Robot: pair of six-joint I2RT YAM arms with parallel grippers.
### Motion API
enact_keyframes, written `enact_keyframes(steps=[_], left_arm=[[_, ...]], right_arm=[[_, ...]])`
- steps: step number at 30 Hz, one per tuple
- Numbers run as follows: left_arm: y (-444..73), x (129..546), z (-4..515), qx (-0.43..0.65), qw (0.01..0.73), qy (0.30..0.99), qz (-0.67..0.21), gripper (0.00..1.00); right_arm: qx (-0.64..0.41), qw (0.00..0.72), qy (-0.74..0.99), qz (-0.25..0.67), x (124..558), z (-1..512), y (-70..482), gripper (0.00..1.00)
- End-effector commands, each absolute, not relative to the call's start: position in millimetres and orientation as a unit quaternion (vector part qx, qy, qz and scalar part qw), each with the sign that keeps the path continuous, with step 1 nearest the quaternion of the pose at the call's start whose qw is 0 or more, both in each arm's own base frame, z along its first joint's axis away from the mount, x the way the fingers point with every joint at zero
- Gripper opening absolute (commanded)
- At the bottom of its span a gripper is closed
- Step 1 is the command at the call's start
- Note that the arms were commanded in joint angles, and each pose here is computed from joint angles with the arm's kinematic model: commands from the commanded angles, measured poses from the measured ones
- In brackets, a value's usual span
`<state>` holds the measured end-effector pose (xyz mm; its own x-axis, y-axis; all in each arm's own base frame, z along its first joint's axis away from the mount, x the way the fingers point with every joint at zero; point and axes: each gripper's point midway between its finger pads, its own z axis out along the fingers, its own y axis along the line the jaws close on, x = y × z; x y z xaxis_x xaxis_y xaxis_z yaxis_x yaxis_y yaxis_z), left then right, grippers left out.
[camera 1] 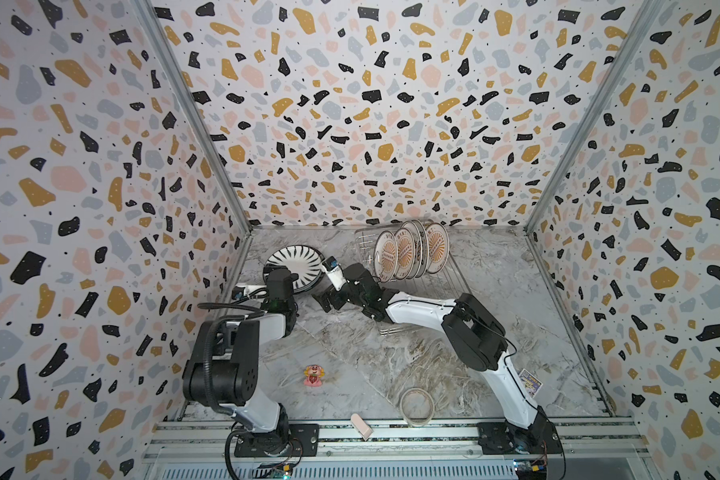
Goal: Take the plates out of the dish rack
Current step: 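Open the left gripper to release the blue-striped plate on the stack, then withdraw the left gripper from the stack while the right gripper reaches toward the rack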
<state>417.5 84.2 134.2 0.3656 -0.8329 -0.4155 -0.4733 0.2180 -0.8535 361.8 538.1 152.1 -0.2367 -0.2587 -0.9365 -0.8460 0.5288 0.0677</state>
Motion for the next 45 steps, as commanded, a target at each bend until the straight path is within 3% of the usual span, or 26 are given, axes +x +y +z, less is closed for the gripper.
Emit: enact_keyframes(steps=[1, 12, 23, 28, 33, 39, 45], left_arm=[[80, 411, 153, -0.577, 0.574, 0.555, -0.171, 1.0], [24, 381, 209, -0.447, 0.612, 0.589, -0.28, 1.0], [-74, 351, 246, -0.272, 0.625, 0.652, -0.333, 1.0], [-128, 322, 269, -0.149, 0.65, 0.64, -0.383, 1.0], [-173, 296, 275, -0.059, 0.649, 0.622, -0.434, 1.0], [-222, 284, 269, 0.025, 0.626, 0.629, -0.46, 1.0], [-238, 284, 263, 0.031, 0.621, 0.624, -0.473, 1.0]], right_arm=[[-0.371, 0.555, 0.675, 0.314, 343, 231, 537, 0.99], [-0.253, 0.63, 0.686, 0.263, 295, 280, 467, 0.99], [-0.13, 0.612, 0.741, 0.244, 277, 285, 367, 0.99], [-0.123, 0.636, 0.729, 0.221, 266, 294, 311, 0.99], [-0.112, 0.649, 0.716, 0.229, 281, 298, 258, 0.99], [-0.137, 0.63, 0.72, 0.255, 307, 292, 234, 0.99], [-0.122, 0.605, 0.746, 0.251, 352, 283, 229, 0.78]])
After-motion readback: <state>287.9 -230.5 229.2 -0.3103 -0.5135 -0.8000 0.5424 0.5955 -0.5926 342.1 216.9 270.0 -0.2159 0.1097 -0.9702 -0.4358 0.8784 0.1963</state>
